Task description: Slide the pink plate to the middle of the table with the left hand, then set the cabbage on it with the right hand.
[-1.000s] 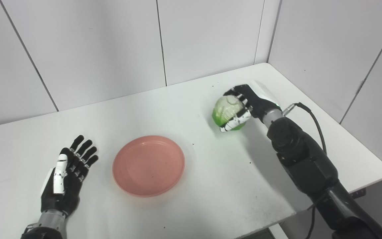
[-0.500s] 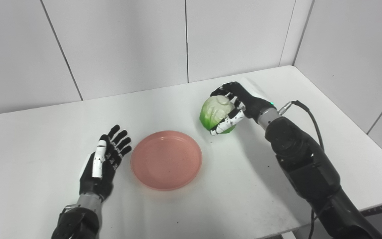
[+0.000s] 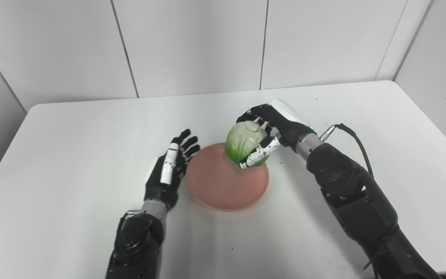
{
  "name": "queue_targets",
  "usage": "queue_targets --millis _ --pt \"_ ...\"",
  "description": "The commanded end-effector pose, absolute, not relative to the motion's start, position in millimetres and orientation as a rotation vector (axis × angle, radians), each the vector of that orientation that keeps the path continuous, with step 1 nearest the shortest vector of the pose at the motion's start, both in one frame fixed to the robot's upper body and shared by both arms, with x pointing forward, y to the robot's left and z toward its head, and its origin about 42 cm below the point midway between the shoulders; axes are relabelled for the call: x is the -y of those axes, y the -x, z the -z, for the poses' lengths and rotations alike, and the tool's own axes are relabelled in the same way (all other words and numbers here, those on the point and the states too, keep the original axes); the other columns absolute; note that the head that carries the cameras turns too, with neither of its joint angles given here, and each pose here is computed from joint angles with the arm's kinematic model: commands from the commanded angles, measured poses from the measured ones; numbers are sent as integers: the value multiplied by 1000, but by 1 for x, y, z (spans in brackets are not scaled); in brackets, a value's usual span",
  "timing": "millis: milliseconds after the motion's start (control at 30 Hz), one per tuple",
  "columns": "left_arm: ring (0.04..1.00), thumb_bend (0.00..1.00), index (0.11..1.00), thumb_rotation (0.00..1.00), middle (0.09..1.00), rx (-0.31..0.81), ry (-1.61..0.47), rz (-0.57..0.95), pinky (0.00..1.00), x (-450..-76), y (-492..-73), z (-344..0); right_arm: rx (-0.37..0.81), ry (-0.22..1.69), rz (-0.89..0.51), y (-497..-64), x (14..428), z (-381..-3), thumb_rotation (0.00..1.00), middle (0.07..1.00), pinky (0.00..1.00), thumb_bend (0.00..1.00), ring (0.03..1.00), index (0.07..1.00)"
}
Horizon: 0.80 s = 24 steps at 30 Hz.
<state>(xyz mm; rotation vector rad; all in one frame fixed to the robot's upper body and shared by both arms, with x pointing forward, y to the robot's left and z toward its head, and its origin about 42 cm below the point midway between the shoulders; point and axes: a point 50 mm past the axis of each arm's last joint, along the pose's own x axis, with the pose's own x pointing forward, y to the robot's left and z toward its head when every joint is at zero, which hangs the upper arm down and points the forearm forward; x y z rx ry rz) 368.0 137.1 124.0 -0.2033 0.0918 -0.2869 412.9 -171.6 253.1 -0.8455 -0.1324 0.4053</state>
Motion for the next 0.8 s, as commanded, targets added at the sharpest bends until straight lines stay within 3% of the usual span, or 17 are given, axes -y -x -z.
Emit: queue_targets --millis 0,400,767 --pt "895 438 897 1000 903 -195 203 277 884 -129 -363 -109 248 861 -420 -418 155 -277 0 503 353 509 379 547" --pt "881 452 885 1000 888 -197 200 275 853 -123 -364 -114 246 873 -483 -415 131 -262 0 506 333 508 373 546" --pt "884 461 891 1000 892 -203 203 285 860 -125 -363 -116 220 990 -513 -407 142 -231 0 503 404 515 395 514"
